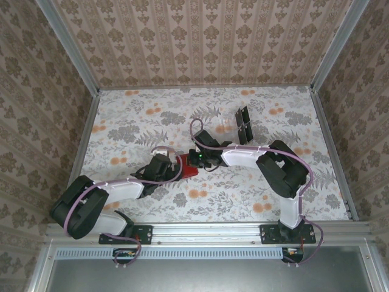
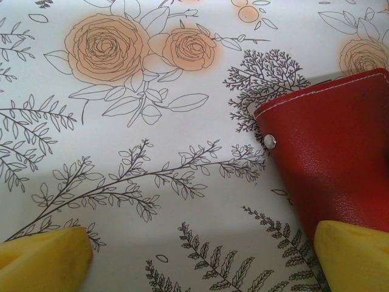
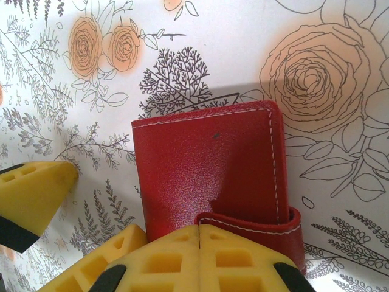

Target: Put the credit cards into the card holder

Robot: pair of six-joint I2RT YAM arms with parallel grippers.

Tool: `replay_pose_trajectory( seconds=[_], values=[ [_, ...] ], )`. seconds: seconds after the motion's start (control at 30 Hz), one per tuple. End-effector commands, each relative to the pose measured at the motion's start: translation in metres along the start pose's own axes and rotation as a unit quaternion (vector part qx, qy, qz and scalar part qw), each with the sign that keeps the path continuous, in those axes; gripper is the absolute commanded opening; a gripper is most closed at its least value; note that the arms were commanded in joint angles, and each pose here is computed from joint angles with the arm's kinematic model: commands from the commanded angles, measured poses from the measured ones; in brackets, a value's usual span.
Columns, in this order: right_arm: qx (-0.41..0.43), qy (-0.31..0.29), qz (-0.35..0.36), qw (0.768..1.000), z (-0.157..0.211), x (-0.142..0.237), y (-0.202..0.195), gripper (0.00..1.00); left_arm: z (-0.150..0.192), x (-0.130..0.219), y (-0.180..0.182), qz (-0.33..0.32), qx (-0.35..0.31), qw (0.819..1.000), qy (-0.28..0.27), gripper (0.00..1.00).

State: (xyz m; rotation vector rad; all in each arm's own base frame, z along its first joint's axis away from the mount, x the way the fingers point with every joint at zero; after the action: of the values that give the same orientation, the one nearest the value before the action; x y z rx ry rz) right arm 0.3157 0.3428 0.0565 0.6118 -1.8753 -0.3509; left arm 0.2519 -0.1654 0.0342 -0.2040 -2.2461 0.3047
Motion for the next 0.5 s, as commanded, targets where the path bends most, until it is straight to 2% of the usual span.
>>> replay_pose_trajectory(
  seconds=[0.0, 0.47],
  values=[
    [-0.016, 0.026, 0.026, 0.999, 0.019, -0.010, -0.021, 0.00, 0.034, -0.006, -0.003, 0.027, -0.005, 0.996, 0.079, 0.99],
    [-0.037, 0.050, 0.064, 0.996, 0.047, -0.019, -0.050, 0.00, 0.033, -0.006, -0.004, 0.028, -0.005, 0.997, 0.079, 0.99]
  ],
)
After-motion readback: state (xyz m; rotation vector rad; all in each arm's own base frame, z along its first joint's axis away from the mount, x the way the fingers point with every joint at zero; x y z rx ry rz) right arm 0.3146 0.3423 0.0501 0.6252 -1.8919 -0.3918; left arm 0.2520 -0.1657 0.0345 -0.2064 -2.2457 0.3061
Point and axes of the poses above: each hand's point on the last joint's axis, 136 mm out from that joint toward the fingers, its own x axis back along the fingers, its own y axis along the line the jaws close on, z = x × y, the point moved 2 cm from there along x, back along the fingers, and after that the axes turned 9 degrees about x, right-handed, at the moved point
